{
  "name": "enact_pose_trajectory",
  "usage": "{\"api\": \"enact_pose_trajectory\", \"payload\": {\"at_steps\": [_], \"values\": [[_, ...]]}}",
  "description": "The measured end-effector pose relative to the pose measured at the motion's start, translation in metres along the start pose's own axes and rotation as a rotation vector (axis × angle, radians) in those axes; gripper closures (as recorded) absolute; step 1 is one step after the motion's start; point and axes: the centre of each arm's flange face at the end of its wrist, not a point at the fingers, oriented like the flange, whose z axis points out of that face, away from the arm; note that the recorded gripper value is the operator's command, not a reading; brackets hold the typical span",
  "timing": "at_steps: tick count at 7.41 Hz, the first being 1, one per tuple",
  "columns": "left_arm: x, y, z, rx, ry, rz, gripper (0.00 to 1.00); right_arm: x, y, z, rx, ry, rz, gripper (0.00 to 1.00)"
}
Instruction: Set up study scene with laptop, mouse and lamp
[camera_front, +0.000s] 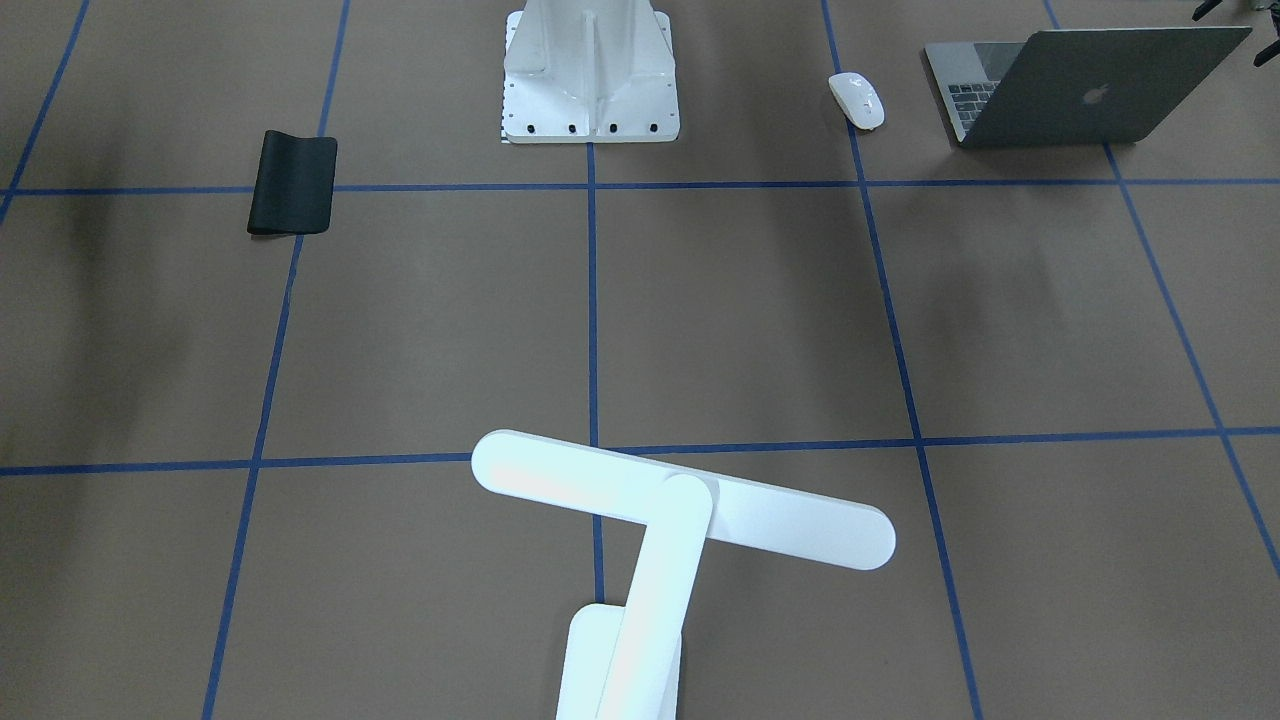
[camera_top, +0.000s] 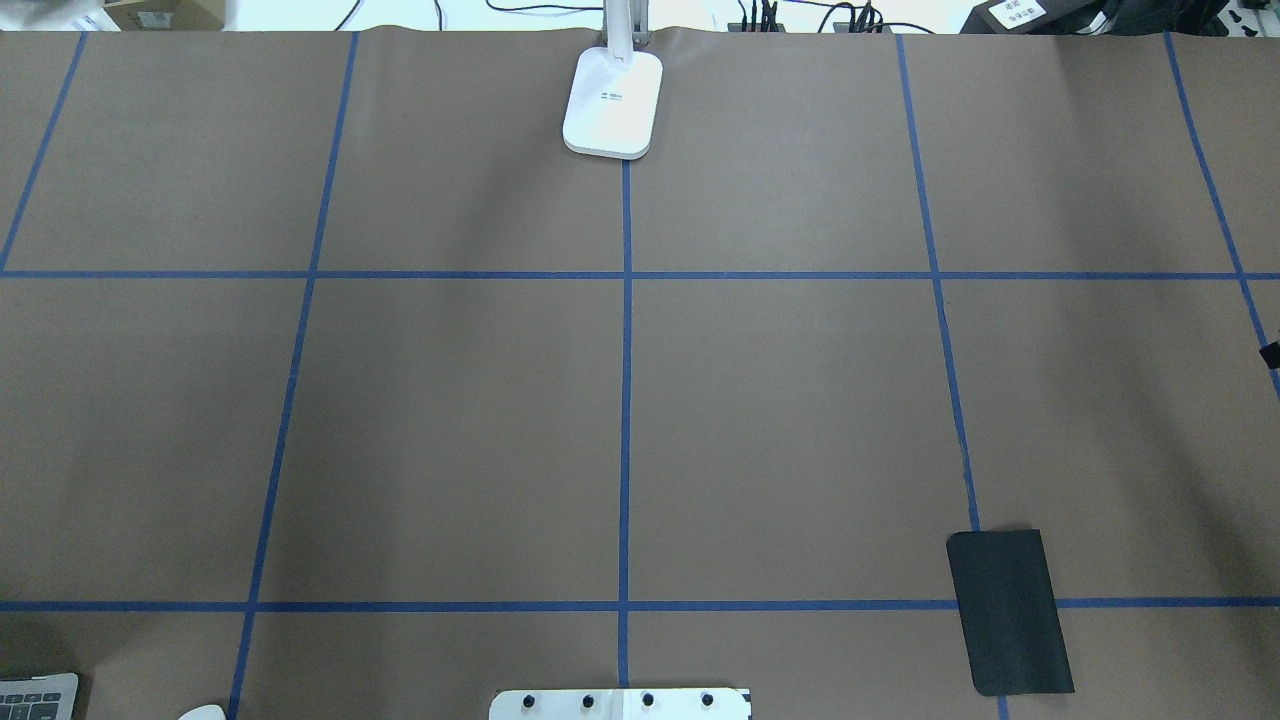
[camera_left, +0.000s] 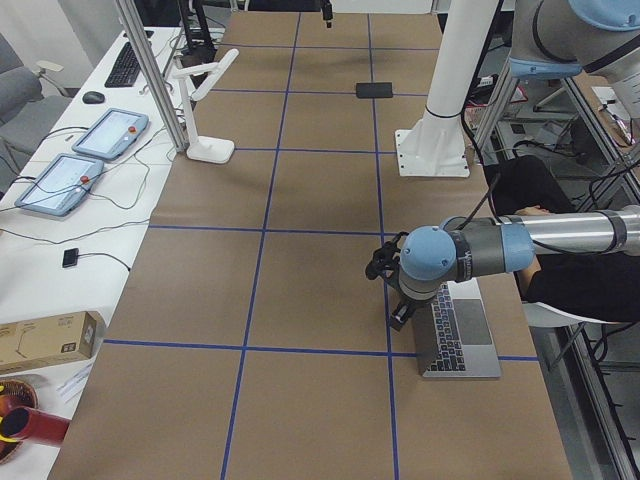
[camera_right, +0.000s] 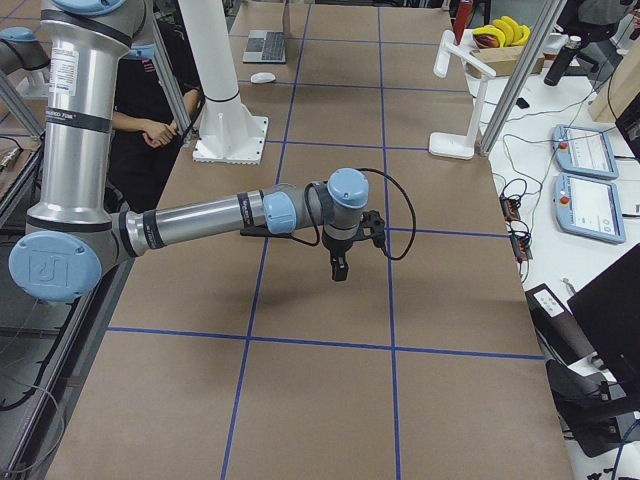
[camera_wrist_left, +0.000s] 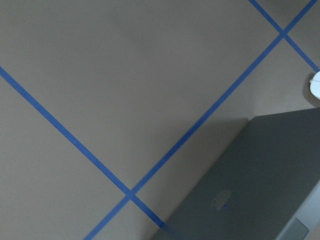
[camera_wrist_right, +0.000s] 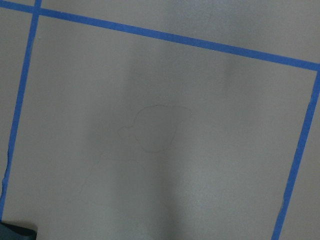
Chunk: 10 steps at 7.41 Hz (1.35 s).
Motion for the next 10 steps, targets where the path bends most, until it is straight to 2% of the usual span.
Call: {"api": "enact_pose_trajectory", "payload": {"at_steps": [2,4,8,10], "values": [[0.009,-0.032,-0.017,0.006,-0.001,-0.148,0.00,0.000,0.002,0.000,0.000,0.001,0.000,0.00],[0.016,-0.060,-0.023,0.014,0.006,-0.178,0.00,0.001,0.002,-0.001,0.001,0.004,0.000,0.00],[0.027,-0.073,0.003,-0.070,0.058,0.076,0.00,0.000,0.001,-0.002,0.006,0.010,-0.004,0.00],[0.032,-0.076,0.013,-0.105,0.082,0.129,0.00,0.000,0.001,-0.002,0.007,0.010,-0.005,0.00]]}}
